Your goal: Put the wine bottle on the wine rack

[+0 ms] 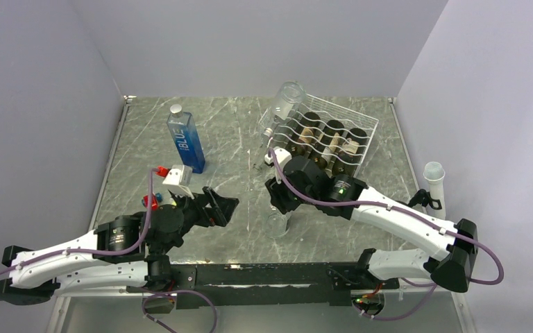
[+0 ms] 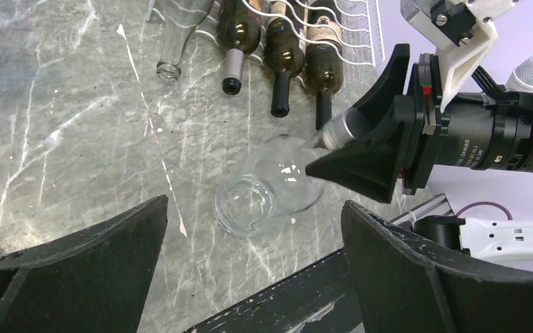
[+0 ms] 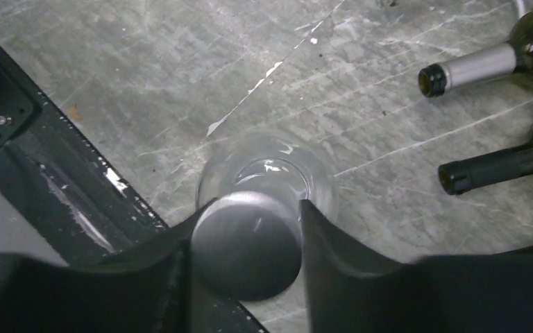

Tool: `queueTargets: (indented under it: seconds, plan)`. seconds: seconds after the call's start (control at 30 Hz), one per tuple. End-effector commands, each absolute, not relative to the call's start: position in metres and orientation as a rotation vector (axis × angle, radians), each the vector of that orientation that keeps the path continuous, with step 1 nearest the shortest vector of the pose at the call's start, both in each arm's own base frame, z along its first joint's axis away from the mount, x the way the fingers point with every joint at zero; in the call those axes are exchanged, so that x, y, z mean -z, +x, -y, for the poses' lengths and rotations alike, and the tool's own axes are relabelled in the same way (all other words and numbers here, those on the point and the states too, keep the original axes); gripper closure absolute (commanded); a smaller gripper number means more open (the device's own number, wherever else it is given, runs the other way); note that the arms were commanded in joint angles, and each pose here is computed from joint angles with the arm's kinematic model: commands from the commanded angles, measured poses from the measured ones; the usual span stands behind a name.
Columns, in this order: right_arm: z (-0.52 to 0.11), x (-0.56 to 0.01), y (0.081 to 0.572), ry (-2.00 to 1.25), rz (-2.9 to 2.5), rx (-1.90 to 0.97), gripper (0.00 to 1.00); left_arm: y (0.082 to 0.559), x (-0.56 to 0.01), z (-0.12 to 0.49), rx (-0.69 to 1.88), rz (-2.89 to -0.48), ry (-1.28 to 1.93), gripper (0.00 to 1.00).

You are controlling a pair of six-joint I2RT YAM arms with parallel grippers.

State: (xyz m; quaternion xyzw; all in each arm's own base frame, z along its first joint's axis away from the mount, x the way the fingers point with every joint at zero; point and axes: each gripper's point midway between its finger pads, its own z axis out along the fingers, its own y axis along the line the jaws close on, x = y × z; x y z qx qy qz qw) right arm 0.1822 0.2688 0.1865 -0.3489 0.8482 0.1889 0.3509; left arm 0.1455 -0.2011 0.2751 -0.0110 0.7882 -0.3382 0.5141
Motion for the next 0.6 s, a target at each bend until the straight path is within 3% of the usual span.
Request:
queueTargets:
  seconds: [0.0, 0.07, 0.2, 0.33, 0.57]
  plan:
    - [-0.27, -0.209, 0.175, -0.897, -2.186, -0.537, 0.41, 0.145, -0.283, 0.2, 0.835, -1.879, -0.043, 0.01]
    - [-0.267, -0.206, 0.174, -0.928, -2.21, -0.512, 0.32, 0.145, -0.286, 0.199, 0.846, -1.866, -0.044, 0.01]
    - [-0.261, -0.199, 0.179, -0.975, -2.277, -0.402, 0.27, 0.147, -0.288, 0.197, 0.846, -1.849, -0.052, 0.01]
    - [-0.265, -0.196, 0.177, -1.031, -2.305, -0.391, 0.29, 0.147, -0.288, 0.196, 0.835, -1.85, -0.052, 0.01]
    - [-0.263, -0.192, 0.175, -1.049, -2.349, -0.357, 0.41, 0.148, -0.284, 0.193, 0.829, -1.853, -0.073, 0.01]
